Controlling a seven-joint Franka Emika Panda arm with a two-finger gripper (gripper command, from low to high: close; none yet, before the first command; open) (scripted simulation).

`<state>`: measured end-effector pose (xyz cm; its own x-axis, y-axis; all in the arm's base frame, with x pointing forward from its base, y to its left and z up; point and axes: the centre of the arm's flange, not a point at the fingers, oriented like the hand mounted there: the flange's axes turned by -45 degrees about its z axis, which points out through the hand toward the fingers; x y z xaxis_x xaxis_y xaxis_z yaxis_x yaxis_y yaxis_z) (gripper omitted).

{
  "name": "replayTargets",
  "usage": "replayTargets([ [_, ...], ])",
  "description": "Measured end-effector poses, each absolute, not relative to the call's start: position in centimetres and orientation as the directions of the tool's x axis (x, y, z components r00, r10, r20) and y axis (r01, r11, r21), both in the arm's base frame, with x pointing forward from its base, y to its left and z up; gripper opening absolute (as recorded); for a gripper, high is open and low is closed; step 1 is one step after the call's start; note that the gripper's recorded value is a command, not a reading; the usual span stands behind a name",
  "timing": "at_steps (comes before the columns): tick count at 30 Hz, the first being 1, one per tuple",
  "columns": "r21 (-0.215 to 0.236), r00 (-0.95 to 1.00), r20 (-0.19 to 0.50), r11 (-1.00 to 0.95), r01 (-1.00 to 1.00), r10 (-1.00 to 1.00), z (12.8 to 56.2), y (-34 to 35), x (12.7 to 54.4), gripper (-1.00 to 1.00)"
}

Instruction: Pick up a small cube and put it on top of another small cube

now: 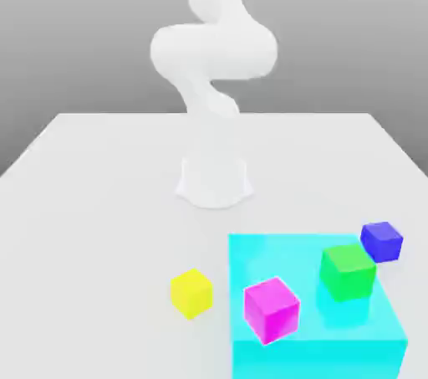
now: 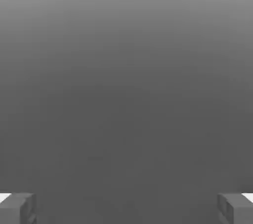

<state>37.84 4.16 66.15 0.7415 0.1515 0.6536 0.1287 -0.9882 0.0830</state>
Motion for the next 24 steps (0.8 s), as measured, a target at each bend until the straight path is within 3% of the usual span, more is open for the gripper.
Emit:
replayTargets([
  [2,0.154,0.754,0.581,-0.951,0.268,0.307,61.3,8.2,39.9,0.0],
  [5,0.222,0.721,0.467,-0.857,0.465,0.513,54.2,13.7,41.3,0.0],
  [10,0.251,0.544,0.27,-0.603,0.757,0.795,42.4,21.9,39.6,0.0],
  [14,0.203,0.311,0.132,-0.332,0.921,0.941,33.4,27.1,35.2,0.0],
  [18,0.103,-0.001,0.036,-0.003,0.995,0.999,25.4,31.3,27.8,0.0],
  [21,0.021,-0.189,0.005,0.189,0.982,0.982,20.6,32.3,22.8,0.0],
  [24,0.003,-0.21,0.007,0.21,0.978,0.978,18.0,32.3,22.3,0.0],
])
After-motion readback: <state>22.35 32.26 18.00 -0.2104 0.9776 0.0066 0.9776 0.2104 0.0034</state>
